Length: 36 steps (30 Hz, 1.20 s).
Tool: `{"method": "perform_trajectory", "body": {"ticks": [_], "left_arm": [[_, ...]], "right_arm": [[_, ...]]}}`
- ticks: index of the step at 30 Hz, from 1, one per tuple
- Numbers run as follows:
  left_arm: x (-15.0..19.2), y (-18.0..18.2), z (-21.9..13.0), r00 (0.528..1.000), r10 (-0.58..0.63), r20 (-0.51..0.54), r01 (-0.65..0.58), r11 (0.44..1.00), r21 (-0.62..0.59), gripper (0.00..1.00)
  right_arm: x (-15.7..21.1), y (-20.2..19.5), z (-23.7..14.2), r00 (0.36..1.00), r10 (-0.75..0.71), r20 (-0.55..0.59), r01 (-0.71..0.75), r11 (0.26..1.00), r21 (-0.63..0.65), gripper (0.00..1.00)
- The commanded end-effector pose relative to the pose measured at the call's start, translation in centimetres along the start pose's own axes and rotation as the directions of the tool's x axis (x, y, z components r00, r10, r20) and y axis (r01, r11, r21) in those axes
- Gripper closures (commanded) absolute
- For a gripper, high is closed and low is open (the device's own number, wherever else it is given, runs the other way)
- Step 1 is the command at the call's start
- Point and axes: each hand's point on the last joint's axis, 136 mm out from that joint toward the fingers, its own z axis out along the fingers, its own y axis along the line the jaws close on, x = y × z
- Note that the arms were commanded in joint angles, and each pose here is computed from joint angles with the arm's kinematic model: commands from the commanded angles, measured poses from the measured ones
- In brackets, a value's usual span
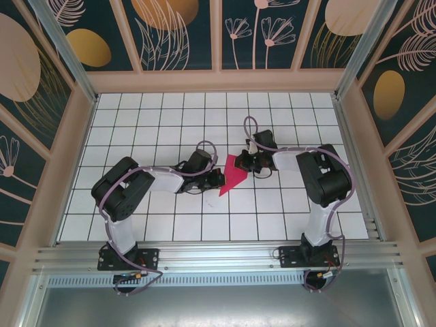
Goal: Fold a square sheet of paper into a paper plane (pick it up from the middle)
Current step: Fourth fold the wing at the center of the table, then turn over the paper at the center of the table.
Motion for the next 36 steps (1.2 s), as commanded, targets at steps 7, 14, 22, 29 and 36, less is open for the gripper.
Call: {"method": "perform_trajectory", "body": {"ticks": [7,14,22,29,36], "left_arm": [[3.0,5.4,0.4,0.998,-0.045,-0.046,0.038,0.987,-0.159,1.00],[2.7,3.6,0.2,0.998,-0.035,-0.056,0.030,0.995,-0.093,1.00],[3.3,3.0,0.4,0.995,-0.048,-0.088,0.043,0.997,-0.056,1.00],[3.5,2.8,0.4,0.994,-0.058,-0.090,0.054,0.997,-0.049,1.00],[3.6,2.7,0.5,0.994,-0.057,-0.093,0.053,0.998,-0.046,1.00]], "right_arm": [[-2.0,0.9,-3.7,0.996,-0.024,0.081,0.019,0.998,0.062,0.80],[-0.5,-2.6,-6.0,0.991,0.065,0.119,-0.077,0.992,0.102,0.64],[0.4,-2.5,-4.0,0.995,0.085,0.056,-0.087,0.995,0.050,0.62],[1.5,-2.9,-2.5,0.994,0.108,0.014,-0.109,0.992,0.062,0.63],[1.5,-0.9,-2.2,0.997,0.073,0.004,-0.073,0.997,0.019,0.64]]}}
